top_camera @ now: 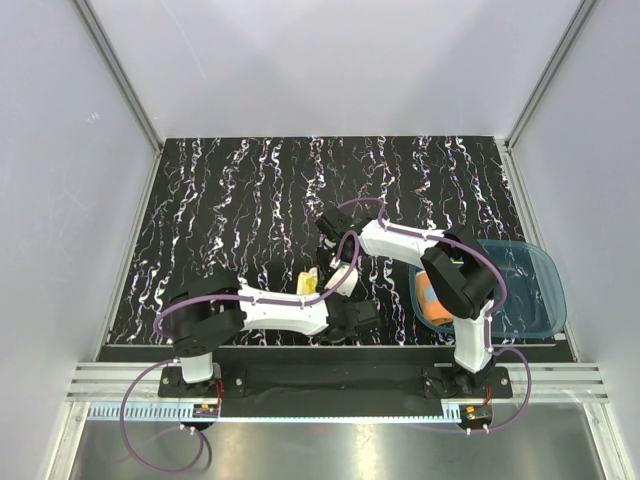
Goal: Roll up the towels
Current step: Roll the towel
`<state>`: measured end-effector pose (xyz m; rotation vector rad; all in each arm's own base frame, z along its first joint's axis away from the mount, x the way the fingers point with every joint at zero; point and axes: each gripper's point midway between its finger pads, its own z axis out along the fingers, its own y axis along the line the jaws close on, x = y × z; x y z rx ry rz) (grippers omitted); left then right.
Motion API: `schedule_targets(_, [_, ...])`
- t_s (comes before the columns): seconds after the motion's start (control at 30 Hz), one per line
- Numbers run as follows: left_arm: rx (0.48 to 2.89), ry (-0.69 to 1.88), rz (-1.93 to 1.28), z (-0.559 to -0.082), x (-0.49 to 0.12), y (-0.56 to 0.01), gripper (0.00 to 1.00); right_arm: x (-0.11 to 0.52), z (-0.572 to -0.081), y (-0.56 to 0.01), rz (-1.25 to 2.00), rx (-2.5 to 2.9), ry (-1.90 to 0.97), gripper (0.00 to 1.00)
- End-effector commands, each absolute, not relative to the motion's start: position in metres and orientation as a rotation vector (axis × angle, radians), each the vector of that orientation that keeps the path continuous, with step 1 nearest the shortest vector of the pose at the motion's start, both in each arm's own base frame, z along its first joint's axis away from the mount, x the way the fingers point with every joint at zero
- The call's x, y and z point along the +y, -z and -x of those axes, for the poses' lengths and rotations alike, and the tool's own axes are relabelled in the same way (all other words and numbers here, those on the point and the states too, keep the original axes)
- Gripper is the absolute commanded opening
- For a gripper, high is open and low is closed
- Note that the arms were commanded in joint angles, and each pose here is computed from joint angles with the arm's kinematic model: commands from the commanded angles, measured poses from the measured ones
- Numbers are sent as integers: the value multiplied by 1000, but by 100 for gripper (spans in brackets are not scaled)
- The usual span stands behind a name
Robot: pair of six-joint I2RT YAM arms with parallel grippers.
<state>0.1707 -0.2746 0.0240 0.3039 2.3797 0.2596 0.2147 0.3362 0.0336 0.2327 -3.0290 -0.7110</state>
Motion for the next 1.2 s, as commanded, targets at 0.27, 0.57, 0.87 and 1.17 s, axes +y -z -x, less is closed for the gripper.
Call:
schedule_targets(0.27, [2521, -281, -501, -145, -253, 10, 0, 308, -227, -50, -225, -2995, 804, 52])
schedule_targets(0.57, [2552, -33, -660, -130, -273, -2, 0, 266, -289, -82, -96, -3102, 811, 67])
schedule_targets(0.87, [2642, 486, -523, -132, -287, -23, 0, 254, -311, -132, -73, -3207, 871, 72])
schedule_targets(1.17, [2763, 830, -354, -148, -277, -32, 0, 270, -265, -138, -141, -3056, 1251, 71])
